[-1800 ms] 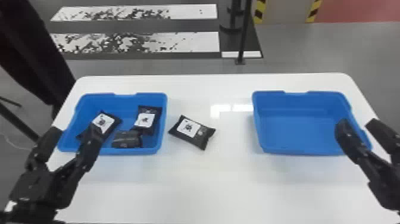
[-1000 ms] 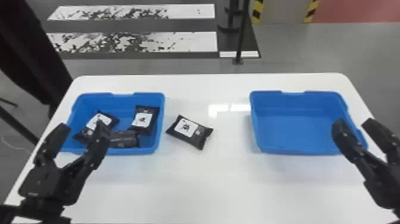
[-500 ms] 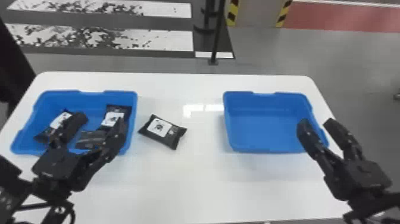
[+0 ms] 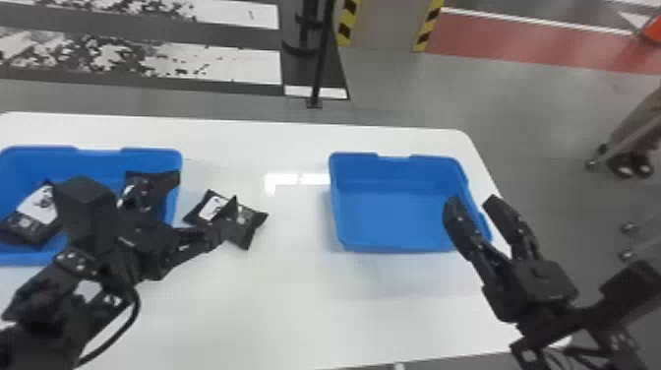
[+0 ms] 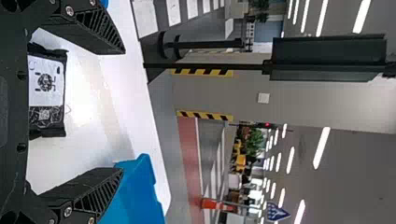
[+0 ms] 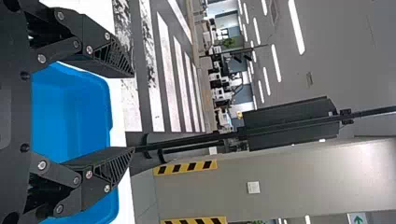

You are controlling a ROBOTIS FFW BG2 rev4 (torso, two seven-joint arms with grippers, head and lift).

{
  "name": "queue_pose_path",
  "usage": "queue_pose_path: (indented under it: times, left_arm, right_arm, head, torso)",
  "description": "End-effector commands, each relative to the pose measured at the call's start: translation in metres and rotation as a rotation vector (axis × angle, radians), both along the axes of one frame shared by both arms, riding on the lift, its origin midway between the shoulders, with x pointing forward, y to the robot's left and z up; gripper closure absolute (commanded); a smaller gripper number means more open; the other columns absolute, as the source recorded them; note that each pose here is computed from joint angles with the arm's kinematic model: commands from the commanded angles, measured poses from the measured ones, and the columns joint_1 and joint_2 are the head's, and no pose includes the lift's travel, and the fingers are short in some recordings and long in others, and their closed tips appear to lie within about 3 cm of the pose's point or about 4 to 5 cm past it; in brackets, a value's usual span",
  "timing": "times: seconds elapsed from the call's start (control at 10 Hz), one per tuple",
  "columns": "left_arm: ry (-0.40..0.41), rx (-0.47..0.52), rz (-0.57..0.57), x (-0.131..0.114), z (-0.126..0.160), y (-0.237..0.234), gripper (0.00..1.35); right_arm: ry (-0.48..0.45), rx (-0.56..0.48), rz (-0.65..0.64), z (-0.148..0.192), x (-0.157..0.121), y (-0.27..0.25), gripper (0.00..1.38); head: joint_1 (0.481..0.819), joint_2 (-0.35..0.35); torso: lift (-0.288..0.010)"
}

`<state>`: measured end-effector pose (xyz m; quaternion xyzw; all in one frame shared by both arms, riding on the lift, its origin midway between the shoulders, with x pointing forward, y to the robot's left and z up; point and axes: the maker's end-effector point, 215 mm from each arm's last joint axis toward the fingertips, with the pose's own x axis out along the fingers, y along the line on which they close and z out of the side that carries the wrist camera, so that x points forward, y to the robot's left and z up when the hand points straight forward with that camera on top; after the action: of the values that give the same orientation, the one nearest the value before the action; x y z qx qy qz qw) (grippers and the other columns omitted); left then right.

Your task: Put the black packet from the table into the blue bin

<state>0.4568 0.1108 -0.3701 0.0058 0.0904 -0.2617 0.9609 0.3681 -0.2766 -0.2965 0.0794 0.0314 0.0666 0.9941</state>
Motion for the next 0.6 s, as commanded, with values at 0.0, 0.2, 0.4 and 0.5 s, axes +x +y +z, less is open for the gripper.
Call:
queue_pose_path:
  times: [0.0, 0.2, 0.4, 0.5]
  left_arm:
    - [0.040, 0.061, -0.052, 0.020, -0.019, -0.023, 0.14]
    - [0.062, 0.112, -0.079, 0.040, -0.033, -0.038, 0.14]
    - [0.188, 0.157, -0.117, 0.042, -0.076, -0.054, 0.14]
    - [0.234, 0.188, -0.137, 0.044, -0.094, -0.061, 0.14]
  right_arm:
    - [-0.002, 0.002, -0.001, 0.000, 0.001, 0.000, 0.51]
    - [-0.002, 0.002, -0.001, 0.000, 0.002, 0.000, 0.51]
    - [-0.002, 0.002, -0.001, 0.000, 0.002, 0.000, 0.51]
    - [-0.002, 0.002, -0.001, 0.000, 0.002, 0.000, 0.51]
  head:
    - [0.695, -0.219]
    - [0.695, -0.250]
    - [0.695, -0.263]
    - [0.695, -0.271]
  torso:
    - [-0.110]
    - [-0.110]
    - [-0.110]
    - [-0.110]
